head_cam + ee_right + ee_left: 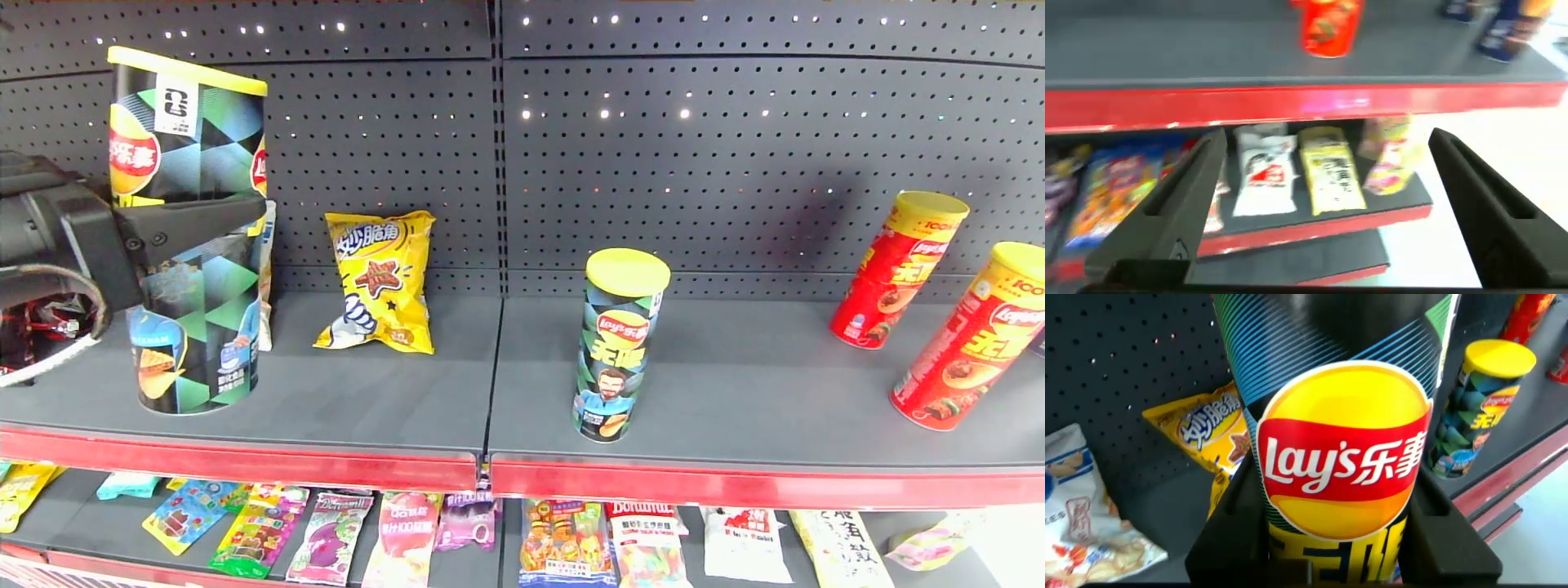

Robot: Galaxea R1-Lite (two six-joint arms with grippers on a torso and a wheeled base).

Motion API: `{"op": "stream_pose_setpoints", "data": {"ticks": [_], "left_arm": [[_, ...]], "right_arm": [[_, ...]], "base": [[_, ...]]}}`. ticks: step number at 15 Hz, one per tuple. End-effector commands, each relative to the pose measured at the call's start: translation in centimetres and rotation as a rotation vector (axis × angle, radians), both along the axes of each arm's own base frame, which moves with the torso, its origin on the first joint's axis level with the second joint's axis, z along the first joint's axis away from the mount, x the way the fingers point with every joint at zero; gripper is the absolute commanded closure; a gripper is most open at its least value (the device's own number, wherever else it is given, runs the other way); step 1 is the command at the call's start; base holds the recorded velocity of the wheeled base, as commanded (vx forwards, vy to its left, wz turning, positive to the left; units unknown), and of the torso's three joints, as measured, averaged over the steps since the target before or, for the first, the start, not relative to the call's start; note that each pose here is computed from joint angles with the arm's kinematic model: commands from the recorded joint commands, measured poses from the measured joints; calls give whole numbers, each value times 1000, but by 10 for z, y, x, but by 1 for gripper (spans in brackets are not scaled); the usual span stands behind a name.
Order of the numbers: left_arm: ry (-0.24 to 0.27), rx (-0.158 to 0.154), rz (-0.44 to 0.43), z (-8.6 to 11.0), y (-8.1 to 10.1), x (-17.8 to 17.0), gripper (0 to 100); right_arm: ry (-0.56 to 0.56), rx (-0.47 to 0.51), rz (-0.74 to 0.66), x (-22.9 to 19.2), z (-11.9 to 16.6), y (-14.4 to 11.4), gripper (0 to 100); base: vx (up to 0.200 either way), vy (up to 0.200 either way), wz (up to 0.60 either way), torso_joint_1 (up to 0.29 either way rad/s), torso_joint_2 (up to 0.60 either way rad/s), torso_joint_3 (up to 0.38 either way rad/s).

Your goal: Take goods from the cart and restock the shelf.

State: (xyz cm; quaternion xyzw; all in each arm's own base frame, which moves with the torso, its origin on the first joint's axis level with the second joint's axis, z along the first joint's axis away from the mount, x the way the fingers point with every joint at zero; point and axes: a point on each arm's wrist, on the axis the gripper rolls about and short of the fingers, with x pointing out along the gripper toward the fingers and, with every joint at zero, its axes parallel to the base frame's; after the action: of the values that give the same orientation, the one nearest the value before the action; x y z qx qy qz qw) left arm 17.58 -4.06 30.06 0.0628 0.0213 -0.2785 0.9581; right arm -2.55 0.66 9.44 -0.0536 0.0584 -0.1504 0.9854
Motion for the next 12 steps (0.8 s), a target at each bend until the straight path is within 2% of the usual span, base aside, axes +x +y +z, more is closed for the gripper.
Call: {"op": "stream_pose_setpoints", "data": {"ticks": [1, 3, 4, 8, 10, 11, 12], "left_arm": [[31, -1, -24, -11, -4, 18, 100], [38, -2, -46, -13, -5, 23, 100], [49, -5, -55, -15, -6, 27, 100], [31, -25, -55, -16, -8, 38, 100], [10, -27, -54, -13, -8, 40, 100], [3, -29, -48, -12, -8, 39, 100], [-1, -28, -41, -11, -7, 38, 100]], "right_arm": [[-48, -14, -44, -4, -8, 2, 0], [-48, 2, 99, -3, -8, 5, 0], [-14, 32, 185, 0, -6, 5, 0], [36, 47, 395, 3, 2, 2, 0], [54, -18, 329, 5, -7, 0, 0], [13, -47, 177, 7, -8, -4, 0], [-8, -43, 125, 8, -9, -5, 0]], "base": [[0, 0, 0, 0, 0, 0], [0, 0, 0, 0, 0, 0], [0, 0, 0, 0, 0, 0], [0, 0, 0, 0, 0, 0], [0, 0, 0, 0, 0, 0], [0, 0, 0, 0, 0, 0], [0, 0, 0, 0, 0, 0]]}}
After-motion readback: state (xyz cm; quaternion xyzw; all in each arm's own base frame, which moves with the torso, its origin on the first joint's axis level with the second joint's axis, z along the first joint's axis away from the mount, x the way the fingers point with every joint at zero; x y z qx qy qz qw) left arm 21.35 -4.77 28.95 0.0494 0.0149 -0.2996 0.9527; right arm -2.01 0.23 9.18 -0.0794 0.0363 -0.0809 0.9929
